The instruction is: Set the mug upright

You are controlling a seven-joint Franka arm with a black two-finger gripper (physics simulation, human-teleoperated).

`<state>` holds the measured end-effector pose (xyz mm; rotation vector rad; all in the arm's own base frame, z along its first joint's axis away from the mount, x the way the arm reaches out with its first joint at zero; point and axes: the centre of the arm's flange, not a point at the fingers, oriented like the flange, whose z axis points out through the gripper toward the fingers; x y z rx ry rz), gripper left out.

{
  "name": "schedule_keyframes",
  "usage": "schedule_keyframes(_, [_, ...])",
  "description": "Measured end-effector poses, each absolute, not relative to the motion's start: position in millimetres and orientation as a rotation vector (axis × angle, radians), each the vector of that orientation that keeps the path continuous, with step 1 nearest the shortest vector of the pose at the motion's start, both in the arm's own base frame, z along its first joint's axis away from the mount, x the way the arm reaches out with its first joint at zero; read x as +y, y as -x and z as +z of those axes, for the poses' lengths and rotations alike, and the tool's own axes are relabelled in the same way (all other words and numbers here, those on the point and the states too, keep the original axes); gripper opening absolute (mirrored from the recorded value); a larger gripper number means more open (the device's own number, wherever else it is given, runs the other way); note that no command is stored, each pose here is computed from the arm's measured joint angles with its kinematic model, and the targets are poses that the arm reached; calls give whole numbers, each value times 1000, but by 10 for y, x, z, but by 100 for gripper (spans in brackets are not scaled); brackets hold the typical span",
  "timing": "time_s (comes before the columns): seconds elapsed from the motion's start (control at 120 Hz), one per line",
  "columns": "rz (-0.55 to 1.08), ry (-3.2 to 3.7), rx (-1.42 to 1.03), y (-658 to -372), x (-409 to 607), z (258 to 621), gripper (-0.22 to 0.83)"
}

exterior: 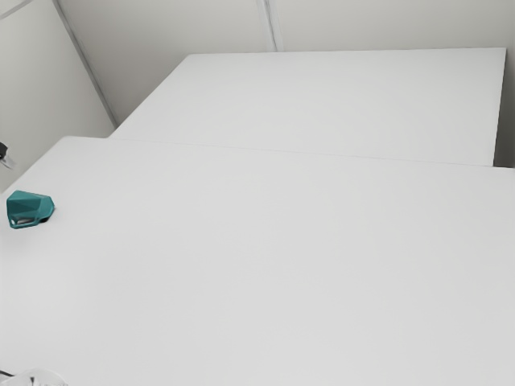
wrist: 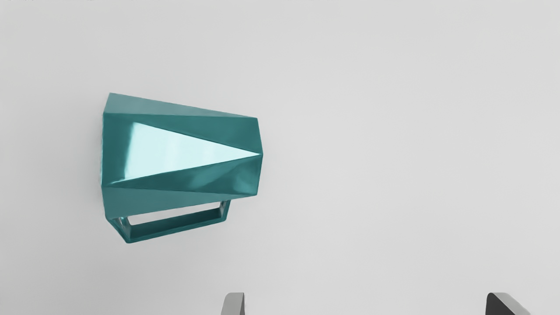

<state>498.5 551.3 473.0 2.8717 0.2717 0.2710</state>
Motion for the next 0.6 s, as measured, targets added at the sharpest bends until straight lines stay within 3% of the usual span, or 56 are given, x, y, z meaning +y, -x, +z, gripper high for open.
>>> schedule_keyframes(0.242, [393, -2870, 161, -4606, 6043, 4527, 61])
schedule_keyframes(0.6, [582, -2755, -51, -4543, 6206, 4205, 61])
